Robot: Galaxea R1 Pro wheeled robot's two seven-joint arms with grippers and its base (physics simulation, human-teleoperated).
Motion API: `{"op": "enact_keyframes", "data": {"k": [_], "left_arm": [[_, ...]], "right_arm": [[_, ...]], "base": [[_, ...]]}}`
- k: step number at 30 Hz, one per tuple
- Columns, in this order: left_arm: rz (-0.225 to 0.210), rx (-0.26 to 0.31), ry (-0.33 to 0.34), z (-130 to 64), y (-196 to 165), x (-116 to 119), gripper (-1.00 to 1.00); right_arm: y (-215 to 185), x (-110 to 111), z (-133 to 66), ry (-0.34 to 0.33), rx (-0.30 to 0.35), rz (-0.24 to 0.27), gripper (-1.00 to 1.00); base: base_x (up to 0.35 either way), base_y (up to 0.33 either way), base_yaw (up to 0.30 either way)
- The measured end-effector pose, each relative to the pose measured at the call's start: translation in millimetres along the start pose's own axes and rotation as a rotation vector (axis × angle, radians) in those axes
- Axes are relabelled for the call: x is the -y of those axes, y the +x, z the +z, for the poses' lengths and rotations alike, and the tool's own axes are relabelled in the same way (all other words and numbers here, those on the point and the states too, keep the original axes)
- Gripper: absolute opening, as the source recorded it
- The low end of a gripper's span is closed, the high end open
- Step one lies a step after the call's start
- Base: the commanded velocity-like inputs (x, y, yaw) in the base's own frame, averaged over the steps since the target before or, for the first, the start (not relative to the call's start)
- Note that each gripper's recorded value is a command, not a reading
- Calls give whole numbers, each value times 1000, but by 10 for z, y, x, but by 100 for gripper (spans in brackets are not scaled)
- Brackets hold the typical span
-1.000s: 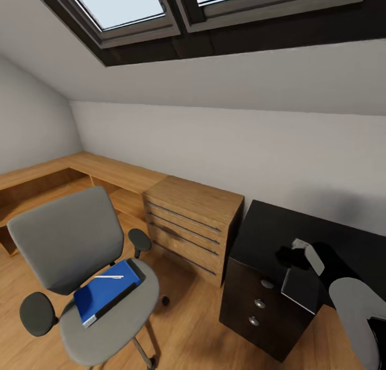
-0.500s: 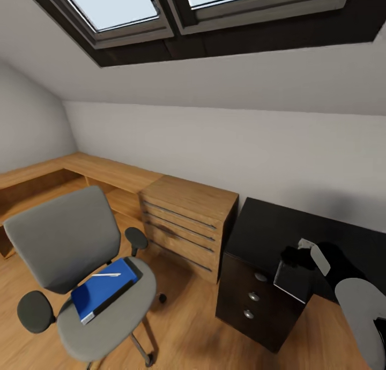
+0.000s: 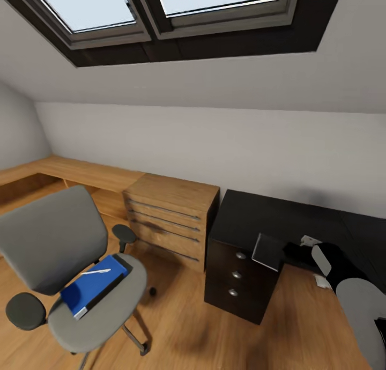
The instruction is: In the bedroom, organize the workspace by keeping the computer under the desk, ensuring the monitor is on the desk, placing the keyboard on the desk next to the monitor, placing the mouse on the desk next to the keyboard, moving the folder from the swivel chair onto the desk next to the mouse, stacking the notebook on top of the folder with the pen on top of the notebook, and positioning the swivel chair next to the desk.
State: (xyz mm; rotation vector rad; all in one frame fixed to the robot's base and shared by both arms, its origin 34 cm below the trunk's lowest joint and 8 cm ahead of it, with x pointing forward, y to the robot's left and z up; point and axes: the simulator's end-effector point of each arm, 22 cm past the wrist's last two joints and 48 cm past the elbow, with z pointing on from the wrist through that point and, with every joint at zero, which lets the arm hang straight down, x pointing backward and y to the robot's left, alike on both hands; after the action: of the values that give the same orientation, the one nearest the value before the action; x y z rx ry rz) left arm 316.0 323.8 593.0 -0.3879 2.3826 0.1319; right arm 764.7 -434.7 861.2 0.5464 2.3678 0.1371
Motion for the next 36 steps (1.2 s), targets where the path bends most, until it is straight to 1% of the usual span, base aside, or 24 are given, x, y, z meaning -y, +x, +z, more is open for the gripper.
{"op": "enact_keyframes", "data": {"k": [3,4,9,11,17,20,22,24,25,26,29,31,36], "left_arm": [[-2,0,-7,1,0,-15,100],[-4,0,-9,0,-1,-21,100],[-4,1,-6,1,-2,-13,100],[-3,0,-7,0,-1,-15,100],[-3,-1,-11,1,1,-25,100],[-5,1,-4,3,-5,13,100],[-9,22,5,34,-85,85,100],[-16,56,20,79,-215,214,100],[-20,72,27,96,-274,274,100],[-24,89,38,113,-342,355,100],[-34,112,49,131,-430,471,100],[-37,117,51,134,-450,493,100],[-39,122,50,139,-470,488,100]], "right_arm": [[-70,83,-17,10,22,1,-100],[-190,121,-28,17,75,-2,-100],[-256,140,-36,19,105,-3,-100],[-310,150,-41,22,133,-5,-100],[-344,188,-44,40,155,-4,-100],[-335,189,-39,42,155,-3,-100],[-338,193,-40,44,156,-3,-100],[-342,205,-42,47,157,-3,-100],[-357,224,-47,55,162,-4,-100],[-398,292,-58,89,183,-6,-100],[-518,519,-115,202,248,3,-100],[-542,580,-135,234,263,8,-100],[-567,634,-157,263,278,12,-100]], "base": [[-9,6,-260],[-1,1,-260],[0,0,-260],[0,0,-260],[0,0,-260],[0,0,-260],[0,0,-260],[0,0,-260],[0,0,-260],[0,0,-260],[0,0,-260],[0,0,-260],[0,0,-260]]}}
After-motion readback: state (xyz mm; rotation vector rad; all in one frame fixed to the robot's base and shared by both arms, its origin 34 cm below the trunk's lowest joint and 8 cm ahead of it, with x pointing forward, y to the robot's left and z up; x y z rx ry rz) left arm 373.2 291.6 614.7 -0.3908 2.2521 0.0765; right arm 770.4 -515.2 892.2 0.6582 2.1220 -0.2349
